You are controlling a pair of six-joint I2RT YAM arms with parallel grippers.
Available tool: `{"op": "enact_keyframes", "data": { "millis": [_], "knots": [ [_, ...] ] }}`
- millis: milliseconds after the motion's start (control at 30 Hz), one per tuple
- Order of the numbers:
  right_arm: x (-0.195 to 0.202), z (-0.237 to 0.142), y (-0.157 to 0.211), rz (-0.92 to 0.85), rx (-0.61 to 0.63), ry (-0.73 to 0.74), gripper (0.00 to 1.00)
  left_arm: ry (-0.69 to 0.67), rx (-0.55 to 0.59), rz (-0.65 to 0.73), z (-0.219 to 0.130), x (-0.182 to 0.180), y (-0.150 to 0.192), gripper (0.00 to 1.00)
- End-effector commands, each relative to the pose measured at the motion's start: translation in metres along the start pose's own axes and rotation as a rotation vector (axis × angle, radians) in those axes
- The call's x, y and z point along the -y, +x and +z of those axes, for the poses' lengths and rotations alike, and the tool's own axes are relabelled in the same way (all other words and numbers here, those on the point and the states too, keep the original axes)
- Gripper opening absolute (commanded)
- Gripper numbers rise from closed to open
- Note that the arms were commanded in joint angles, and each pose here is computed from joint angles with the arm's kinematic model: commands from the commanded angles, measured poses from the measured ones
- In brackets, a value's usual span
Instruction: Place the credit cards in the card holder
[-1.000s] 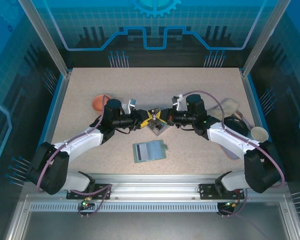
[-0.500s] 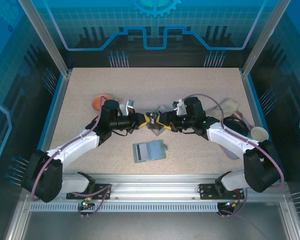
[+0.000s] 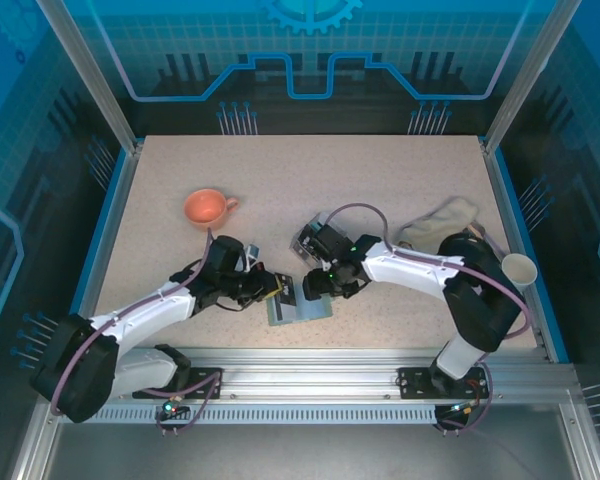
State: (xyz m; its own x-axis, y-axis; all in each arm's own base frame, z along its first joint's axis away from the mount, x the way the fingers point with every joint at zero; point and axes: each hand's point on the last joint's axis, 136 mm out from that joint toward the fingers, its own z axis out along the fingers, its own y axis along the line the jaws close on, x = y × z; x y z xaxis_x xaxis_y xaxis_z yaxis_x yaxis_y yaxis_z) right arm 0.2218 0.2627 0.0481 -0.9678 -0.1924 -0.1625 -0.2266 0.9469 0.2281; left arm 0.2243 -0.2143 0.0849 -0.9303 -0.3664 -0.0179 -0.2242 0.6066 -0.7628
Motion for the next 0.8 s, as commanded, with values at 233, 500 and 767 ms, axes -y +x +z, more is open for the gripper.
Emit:
{"op": "enact_keyframes", "data": {
  "millis": [233, 500, 767],
  "knots": [
    [0.028, 0.009, 0.003, -0.053, -0.029, 0.203, 0.6, -0.025, -0.001, 0.033, 0.011, -0.007, 0.003, 0.0],
    [0.03, 0.024, 0.01, -0.027, -0.077, 0.172, 0.28, -0.022, -0.019, 0.044, 0.022, -0.009, 0.004, 0.0],
    [0.036, 0.036, 0.015, 0.042, -0.108, 0.093, 0.11, -0.076, -0.036, 0.074, 0.035, -0.032, 0.01, 0.0]
  ]
}}
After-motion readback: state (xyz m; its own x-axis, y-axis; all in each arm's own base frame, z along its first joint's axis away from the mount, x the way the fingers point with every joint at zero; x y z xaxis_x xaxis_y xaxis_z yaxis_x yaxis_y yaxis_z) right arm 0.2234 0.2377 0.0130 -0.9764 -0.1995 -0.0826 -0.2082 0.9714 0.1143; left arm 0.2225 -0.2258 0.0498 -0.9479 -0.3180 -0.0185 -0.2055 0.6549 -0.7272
